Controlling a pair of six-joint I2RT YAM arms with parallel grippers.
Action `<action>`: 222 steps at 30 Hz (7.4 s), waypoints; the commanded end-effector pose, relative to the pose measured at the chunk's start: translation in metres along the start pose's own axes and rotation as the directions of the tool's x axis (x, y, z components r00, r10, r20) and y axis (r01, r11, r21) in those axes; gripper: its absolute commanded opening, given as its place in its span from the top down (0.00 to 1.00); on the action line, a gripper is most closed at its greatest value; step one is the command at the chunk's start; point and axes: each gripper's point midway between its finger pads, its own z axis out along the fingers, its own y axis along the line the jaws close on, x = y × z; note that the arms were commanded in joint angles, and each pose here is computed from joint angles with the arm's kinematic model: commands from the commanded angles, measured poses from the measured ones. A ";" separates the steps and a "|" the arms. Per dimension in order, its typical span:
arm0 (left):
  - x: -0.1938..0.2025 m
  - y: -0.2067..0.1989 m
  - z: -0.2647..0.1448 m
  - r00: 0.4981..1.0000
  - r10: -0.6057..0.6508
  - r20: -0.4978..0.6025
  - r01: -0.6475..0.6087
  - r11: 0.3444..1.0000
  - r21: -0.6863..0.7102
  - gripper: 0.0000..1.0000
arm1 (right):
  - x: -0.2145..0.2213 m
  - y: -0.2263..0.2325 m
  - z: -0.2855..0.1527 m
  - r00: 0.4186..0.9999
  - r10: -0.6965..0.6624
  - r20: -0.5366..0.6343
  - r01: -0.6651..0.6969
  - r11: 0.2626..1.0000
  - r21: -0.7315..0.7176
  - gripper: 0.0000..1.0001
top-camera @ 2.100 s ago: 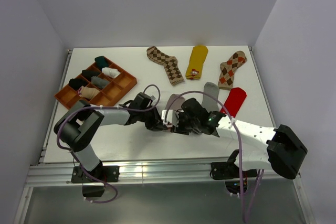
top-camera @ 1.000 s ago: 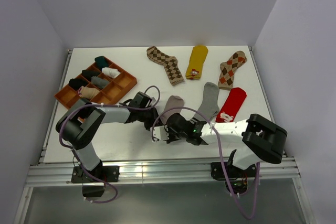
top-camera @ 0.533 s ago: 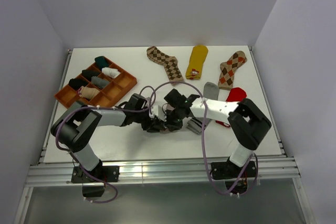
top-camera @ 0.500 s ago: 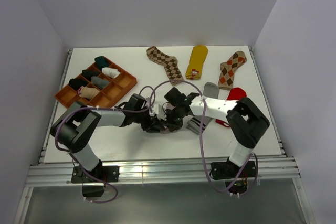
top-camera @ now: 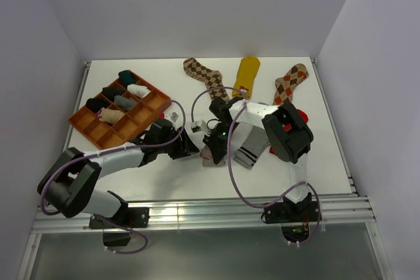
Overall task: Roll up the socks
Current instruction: Roll the sock at the center of the board.
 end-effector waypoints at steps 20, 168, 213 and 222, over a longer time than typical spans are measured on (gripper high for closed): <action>-0.014 -0.079 0.005 0.831 0.457 0.316 -0.538 0.804 0.254 0.38 | 0.010 -0.026 -0.010 0.944 0.325 -0.057 -0.330 0.931 -0.155 0.92; 0.067 0.011 0.055 0.852 -0.278 -0.444 0.184 0.953 -0.242 0.88 | 0.007 0.020 0.010 0.820 -0.551 -0.154 0.544 0.666 0.510 0.55; -0.007 -0.023 0.087 0.929 0.029 -0.369 -0.044 0.998 -0.033 0.51 | 0.030 0.002 -0.006 0.911 -0.400 -0.096 0.406 0.837 0.367 0.85; -0.017 -0.006 0.093 0.935 -0.039 -0.352 0.026 0.999 -0.042 1.00 | 0.031 0.007 -0.006 0.912 -0.398 -0.097 0.407 0.851 0.331 0.85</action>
